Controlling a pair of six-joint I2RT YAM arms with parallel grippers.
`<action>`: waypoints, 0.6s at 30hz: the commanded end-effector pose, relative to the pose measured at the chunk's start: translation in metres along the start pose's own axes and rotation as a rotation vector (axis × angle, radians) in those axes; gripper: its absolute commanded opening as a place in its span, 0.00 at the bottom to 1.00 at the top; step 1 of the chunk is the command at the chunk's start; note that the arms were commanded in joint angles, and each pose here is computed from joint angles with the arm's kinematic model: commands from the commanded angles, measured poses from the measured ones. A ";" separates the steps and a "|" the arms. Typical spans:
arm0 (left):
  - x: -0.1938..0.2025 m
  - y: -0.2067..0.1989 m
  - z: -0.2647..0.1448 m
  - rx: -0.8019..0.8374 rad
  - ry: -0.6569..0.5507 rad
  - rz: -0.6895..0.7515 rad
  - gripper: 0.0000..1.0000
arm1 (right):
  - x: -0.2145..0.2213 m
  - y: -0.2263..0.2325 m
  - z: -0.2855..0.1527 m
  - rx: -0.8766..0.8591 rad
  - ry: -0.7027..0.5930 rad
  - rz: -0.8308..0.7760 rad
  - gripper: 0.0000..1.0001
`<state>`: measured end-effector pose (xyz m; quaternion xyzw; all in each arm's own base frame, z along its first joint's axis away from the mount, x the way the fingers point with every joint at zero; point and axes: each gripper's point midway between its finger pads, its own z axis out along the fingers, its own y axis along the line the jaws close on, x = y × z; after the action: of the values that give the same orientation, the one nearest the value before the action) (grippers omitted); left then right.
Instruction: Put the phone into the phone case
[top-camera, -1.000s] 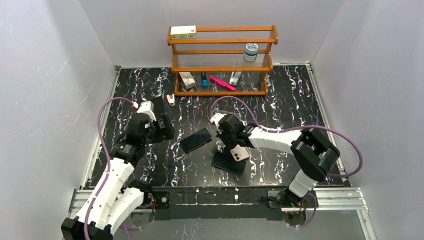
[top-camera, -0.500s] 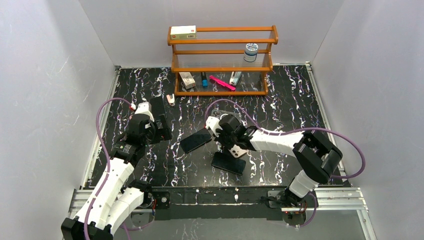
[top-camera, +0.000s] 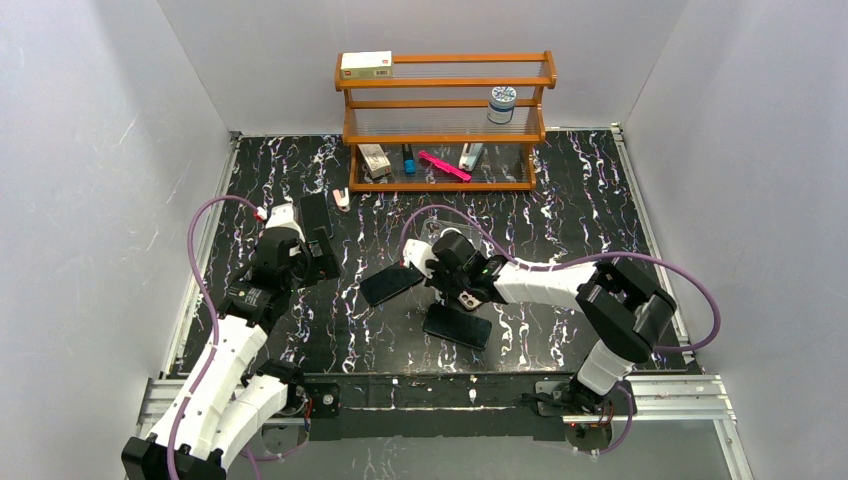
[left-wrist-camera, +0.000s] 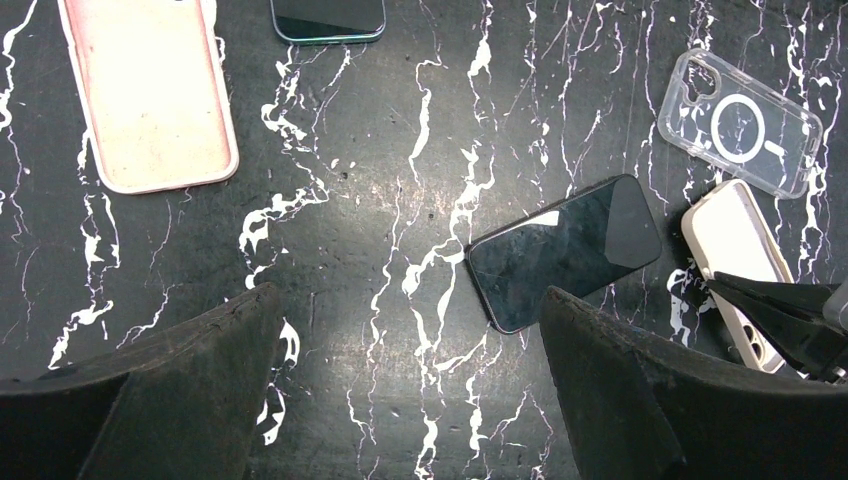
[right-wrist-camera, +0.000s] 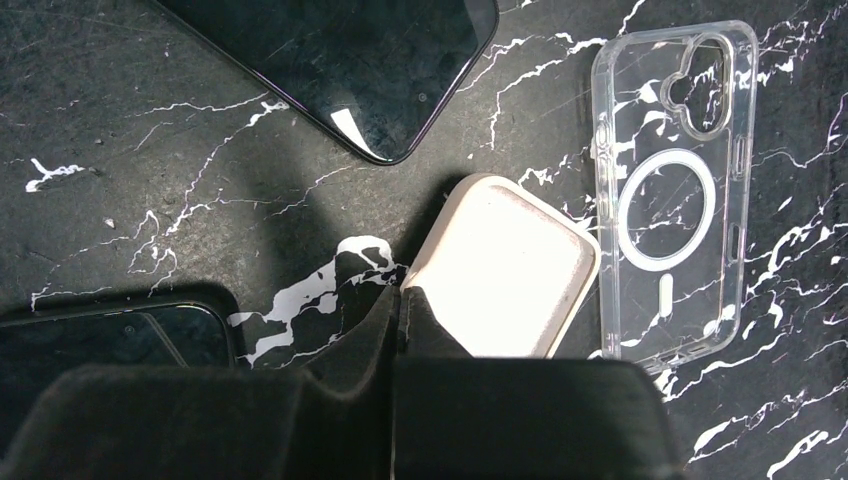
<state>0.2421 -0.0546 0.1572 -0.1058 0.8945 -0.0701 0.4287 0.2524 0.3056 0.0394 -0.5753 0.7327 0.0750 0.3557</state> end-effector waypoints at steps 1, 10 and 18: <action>-0.012 0.005 -0.007 -0.038 -0.031 -0.021 0.98 | -0.027 -0.006 -0.006 0.010 -0.069 -0.027 0.19; -0.024 0.013 -0.020 -0.068 -0.097 -0.045 0.98 | -0.065 0.018 -0.010 -0.177 -0.158 -0.014 0.68; -0.037 0.030 -0.039 -0.134 -0.200 -0.088 0.98 | -0.089 0.017 0.014 -0.207 -0.238 -0.131 0.96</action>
<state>0.2339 -0.0324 0.1832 -0.1465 0.8670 -0.0422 0.4744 0.2460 0.3611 0.0701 -0.6120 0.6804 0.1695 0.3658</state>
